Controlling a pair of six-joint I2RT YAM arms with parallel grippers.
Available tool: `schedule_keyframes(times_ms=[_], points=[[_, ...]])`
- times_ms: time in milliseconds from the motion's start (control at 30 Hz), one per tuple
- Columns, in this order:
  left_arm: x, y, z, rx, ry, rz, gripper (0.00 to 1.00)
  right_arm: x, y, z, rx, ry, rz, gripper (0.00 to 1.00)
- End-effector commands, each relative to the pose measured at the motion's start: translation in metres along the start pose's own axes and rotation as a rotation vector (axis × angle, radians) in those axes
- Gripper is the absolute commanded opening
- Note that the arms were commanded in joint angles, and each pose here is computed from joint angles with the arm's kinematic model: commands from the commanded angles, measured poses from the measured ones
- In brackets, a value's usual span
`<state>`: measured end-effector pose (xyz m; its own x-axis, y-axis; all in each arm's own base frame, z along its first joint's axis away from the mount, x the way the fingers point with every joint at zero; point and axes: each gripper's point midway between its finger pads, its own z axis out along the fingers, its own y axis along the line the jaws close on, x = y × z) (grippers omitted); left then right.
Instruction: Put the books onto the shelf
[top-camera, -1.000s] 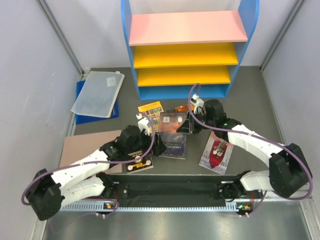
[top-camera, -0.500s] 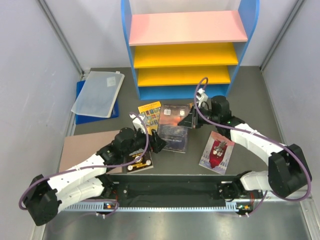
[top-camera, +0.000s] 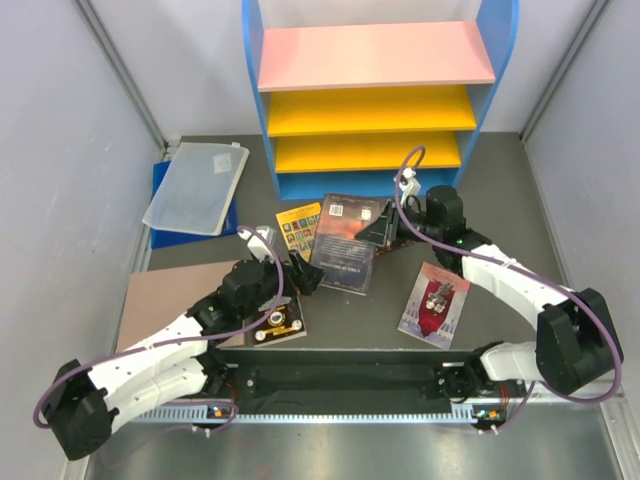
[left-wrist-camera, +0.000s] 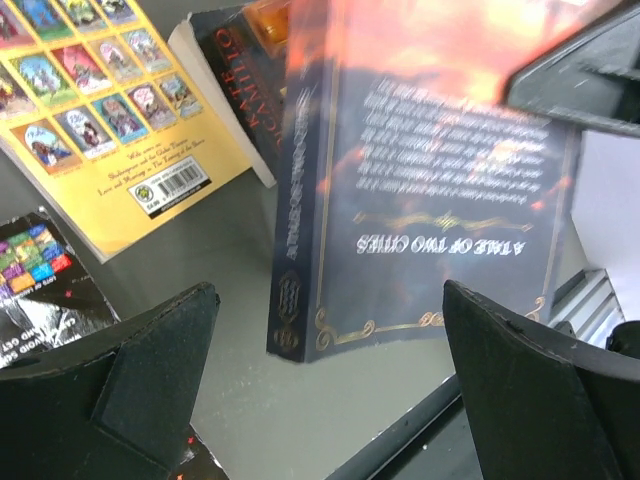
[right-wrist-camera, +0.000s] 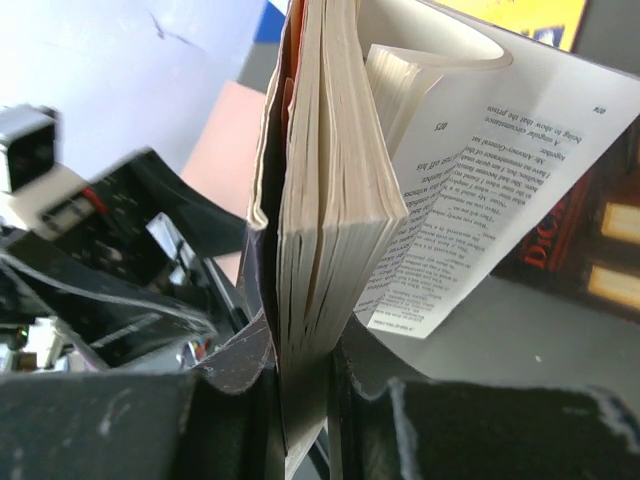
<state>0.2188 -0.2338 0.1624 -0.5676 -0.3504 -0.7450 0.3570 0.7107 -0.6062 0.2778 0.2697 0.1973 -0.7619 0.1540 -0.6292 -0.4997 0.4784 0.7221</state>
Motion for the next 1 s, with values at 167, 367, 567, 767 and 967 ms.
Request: schedule_keyframes(times_ms=[167,367,567,767,967], points=[[0.001,-0.018,0.022,0.088,-0.005,-0.033,0.99,-0.062,0.064,-0.001,-0.249,-0.172,-0.103,0.0],[-0.01,-0.018,0.031,0.067,-0.029,0.046,0.96,-0.057,0.065,0.002,-0.261,-0.112,-0.116,0.0],[-0.022,-0.02,0.03,0.059,-0.079,0.041,0.5,-0.045,0.057,0.005,-0.253,-0.061,-0.091,0.0],[-0.023,-0.023,0.031,0.061,-0.072,0.03,0.0,-0.035,0.043,0.012,-0.223,-0.029,-0.065,0.0],[-0.05,-0.044,0.028,0.081,-0.106,0.053,0.0,-0.023,0.011,0.015,-0.078,-0.002,-0.036,0.57]])
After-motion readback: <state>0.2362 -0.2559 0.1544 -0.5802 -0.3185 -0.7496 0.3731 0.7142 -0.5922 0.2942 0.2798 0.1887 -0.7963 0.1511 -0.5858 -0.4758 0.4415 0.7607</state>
